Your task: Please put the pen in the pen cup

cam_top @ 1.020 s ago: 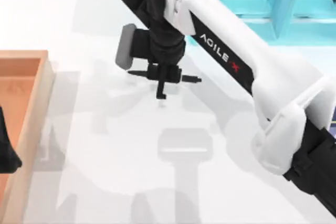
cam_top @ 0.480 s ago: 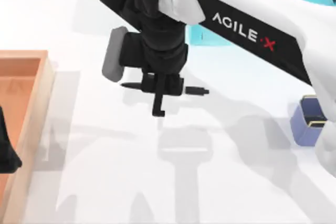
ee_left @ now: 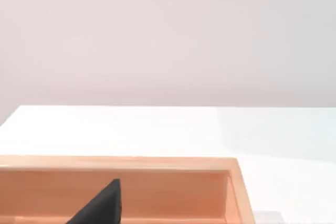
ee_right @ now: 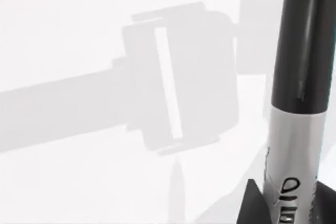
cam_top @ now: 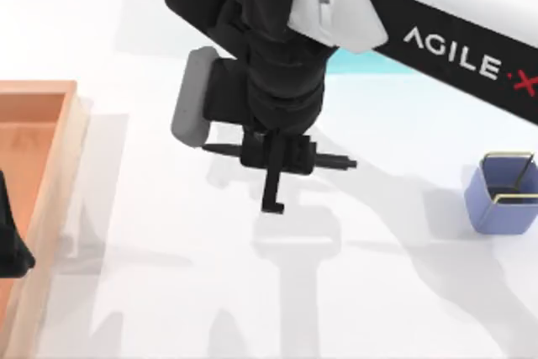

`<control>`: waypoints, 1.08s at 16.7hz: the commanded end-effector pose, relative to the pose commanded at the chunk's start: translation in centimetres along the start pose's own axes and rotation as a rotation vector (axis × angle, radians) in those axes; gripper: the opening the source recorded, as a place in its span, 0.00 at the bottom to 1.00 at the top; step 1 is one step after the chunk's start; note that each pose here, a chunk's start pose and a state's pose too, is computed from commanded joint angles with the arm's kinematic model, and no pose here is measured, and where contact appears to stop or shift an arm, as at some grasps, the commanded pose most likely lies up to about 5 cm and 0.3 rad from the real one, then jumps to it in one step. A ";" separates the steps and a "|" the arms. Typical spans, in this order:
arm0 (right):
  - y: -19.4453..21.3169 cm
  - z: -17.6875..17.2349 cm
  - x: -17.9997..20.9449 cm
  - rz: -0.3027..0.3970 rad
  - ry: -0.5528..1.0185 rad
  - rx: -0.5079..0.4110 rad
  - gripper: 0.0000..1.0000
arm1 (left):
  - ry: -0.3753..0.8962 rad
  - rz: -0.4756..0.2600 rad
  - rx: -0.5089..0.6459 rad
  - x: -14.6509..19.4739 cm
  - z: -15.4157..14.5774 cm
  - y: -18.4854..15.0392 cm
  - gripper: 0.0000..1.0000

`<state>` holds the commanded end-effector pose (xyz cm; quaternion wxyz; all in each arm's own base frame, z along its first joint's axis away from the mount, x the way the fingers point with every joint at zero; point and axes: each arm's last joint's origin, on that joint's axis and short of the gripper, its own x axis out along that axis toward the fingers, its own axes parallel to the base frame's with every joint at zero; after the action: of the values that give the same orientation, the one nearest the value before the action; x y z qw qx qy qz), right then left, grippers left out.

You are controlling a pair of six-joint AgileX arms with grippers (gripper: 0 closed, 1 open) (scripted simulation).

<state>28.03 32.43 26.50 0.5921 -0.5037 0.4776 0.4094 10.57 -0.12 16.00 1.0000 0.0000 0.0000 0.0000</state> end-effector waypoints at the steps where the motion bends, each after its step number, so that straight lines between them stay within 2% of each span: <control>1: 0.0 0.0 0.0 0.000 0.000 0.000 0.00 | 0.000 0.000 0.000 0.0 0.0 0.0 1.00; 5: -0.5 -0.3 0.2 0.009 -0.006 0.008 0.00 | 0.000 0.000 0.000 0.0 0.0 0.0 1.00; 9: -4.1 -3.7 1.1 0.079 -0.125 0.044 0.00 | 0.000 0.000 0.000 0.0 0.0 0.0 1.00; 12: -7.7 -8.8 2.3 0.164 -0.302 0.086 0.00 | 0.000 0.000 0.000 0.0 0.0 0.0 1.00; 15: -10.5 -15.5 3.9 0.241 -0.547 0.127 0.00 | 0.000 0.000 0.000 0.0 0.0 0.0 1.00; 18: -11.4 -22.9 5.4 0.271 -0.833 0.167 0.00 | 0.000 0.000 0.000 0.0 0.0 0.0 1.00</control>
<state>36.67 8.04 22.76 0.7135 -0.1792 0.2917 0.6113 10.57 -0.12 16.00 1.0000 0.0000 0.0000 0.0000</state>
